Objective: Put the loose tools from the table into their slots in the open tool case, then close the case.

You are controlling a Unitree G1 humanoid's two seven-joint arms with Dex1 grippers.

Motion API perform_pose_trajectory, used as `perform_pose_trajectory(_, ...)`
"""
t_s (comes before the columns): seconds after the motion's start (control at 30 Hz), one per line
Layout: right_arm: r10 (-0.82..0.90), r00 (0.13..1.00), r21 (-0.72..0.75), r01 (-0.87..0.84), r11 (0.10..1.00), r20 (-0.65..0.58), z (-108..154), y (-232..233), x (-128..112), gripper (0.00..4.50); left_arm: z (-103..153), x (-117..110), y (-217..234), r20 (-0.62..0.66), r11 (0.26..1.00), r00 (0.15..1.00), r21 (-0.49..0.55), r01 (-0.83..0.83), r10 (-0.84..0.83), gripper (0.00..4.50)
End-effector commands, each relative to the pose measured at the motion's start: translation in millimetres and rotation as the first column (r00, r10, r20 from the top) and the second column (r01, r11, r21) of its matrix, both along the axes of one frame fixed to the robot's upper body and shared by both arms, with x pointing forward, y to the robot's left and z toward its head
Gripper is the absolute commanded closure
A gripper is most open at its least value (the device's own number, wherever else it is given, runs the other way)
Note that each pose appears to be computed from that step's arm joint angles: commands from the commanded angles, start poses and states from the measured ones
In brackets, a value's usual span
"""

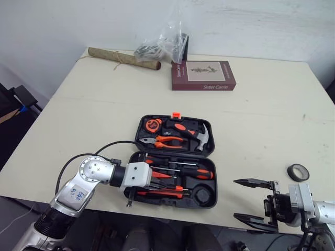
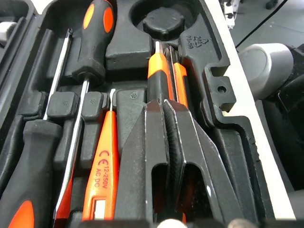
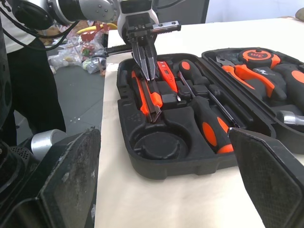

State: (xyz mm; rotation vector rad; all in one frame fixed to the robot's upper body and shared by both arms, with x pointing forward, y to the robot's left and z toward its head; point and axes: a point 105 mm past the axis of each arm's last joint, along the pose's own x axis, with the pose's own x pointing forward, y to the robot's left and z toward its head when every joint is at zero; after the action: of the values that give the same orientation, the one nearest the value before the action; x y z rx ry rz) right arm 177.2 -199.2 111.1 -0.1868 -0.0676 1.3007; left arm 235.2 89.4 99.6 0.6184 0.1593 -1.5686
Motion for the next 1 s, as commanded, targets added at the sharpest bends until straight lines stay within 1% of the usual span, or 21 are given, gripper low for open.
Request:
perform_pose_trajectory(0.03,0.001,1.000,0.006,-0.001,1.000,0.021,0.5,1.3,-2.6,0.00,-42.8,-4.4,6.0,-0.150,0.988,0.985,0.136,-0.070,0.090,4.45)
perform_pose_trajectory(0.17,-0.008,1.000,0.007,0.007,1.000,0.020,-3.3,0.7,-1.5,0.00,-60.6,-1.3,11.2,-0.189,0.972,0.970,0.204,-0.117,0.156,4.45)
perform_pose_trajectory(0.23,-0.011,1.000,0.006,0.010,1.000,0.020,-4.0,0.3,-1.0,0.00,-60.5,-2.0,9.6,-0.180,0.975,0.973,0.197,-0.106,0.142,4.45)
perform_pose_trajectory(0.3,-0.015,1.000,0.005,0.015,1.000,0.021,-4.6,-0.7,-0.8,0.00,-50.6,-2.1,0.6,-0.160,0.989,0.982,0.119,-0.084,0.103,4.45)
perform_pose_trajectory(0.43,-0.050,0.998,0.002,0.050,0.999,0.030,-4.9,-6.3,1.1,0.00,-24.1,2.1,-8.8,-0.069,0.997,0.995,-0.042,-0.071,0.068,4.45)
perform_pose_trajectory(0.53,-0.142,0.989,0.009,0.142,0.990,0.050,0.4,-20.6,6.6,0.00,-1.2,3.7,-1.5,-0.021,0.982,0.996,-0.167,-0.085,0.082,4.45)
perform_pose_trajectory(0.57,-0.221,0.974,0.004,0.222,0.975,0.057,3.6,-36.6,8.8,0.00,10.3,4.4,4.0,-0.016,0.968,0.995,-0.229,-0.102,0.101,4.45)
perform_pose_trajectory(0.6,-0.301,0.952,0.003,0.302,0.953,0.062,6.7,-53.2,9.8,0.00,24.8,7.4,16.1,-0.006,0.946,0.989,-0.292,-0.143,0.148,4.21)
perform_pose_trajectory(0.63,-0.352,0.934,0.003,0.353,0.936,0.066,8.9,-64.2,9.8,0.00,34.4,8.7,24.8,0.001,0.928,0.984,-0.331,-0.169,0.179,3.93)
perform_pose_trajectory(0.7,-0.487,0.870,-0.026,0.491,0.871,0.079,10.0,-98.0,4.5,0.00,48.4,14.3,55.6,0.004,0.885,0.955,-0.377,-0.273,0.296,3.28)
perform_pose_trajectory(0.77,-0.591,0.801,-0.052,0.597,0.801,0.097,9.8,-126.2,-3.7,0.00,53.8,19.0,84.7,-0.012,0.840,0.914,-0.390,-0.378,0.406,2.32)
perform_pose_trajectory(0.8,-0.667,0.737,-0.059,0.674,0.736,0.108,9.3,-145.7,-9.9,0.00,53.3,22.9,106.8,0.000,0.813,0.876,-0.373,-0.448,0.483,1.93)
perform_pose_trajectory(0.83,-0.720,0.684,-0.064,0.729,0.682,0.115,8.7,-159.9,-15.4,0.00,53.4,25.7,125.1,0.008,0.783,0.838,-0.363,-0.506,0.545,1.45)
perform_pose_trajectory(0.87,-0.778,0.618,-0.066,0.786,0.615,0.114,7.6,-174.8,-22.6,0.00,54.2,29.5,148.7,0.012,0.733,0.782,-0.359,-0.578,0.623,1.00)
perform_pose_trajectory(0.9,-0.811,0.574,-0.068,0.819,0.570,0.114,6.8,-184.0,-27.7,0.00,54.9,31.1,164.6,0.014,0.695,0.741,-0.360,-0.622,0.671,0.51)
perform_pose_trajectory(0.93,-0.864,0.491,-0.074,0.871,0.485,0.111,4.7,-199.8,-39.2,0.00,56.1,34.6,195.0,0.015,0.609,0.651,-0.367,-0.703,0.759,0.06)
perform_pose_trajectory(0.97,-0.913,0.392,-0.076,0.919,0.386,0.115,3.3,-216.5,-52.3,0.00,57.1,34.9,225.9,0.023,0.518,0.551,-0.375,-0.769,0.834,0.02)
perform_pose_trajectory(1.0,-0.938,0.326,-0.078,0.945,0.319,0.120,2.5,-226.8,-61.6,0.00,57.7,33.7,245.5,0.029,0.458,0.485,-0.381,-0.803,0.874,0.02)
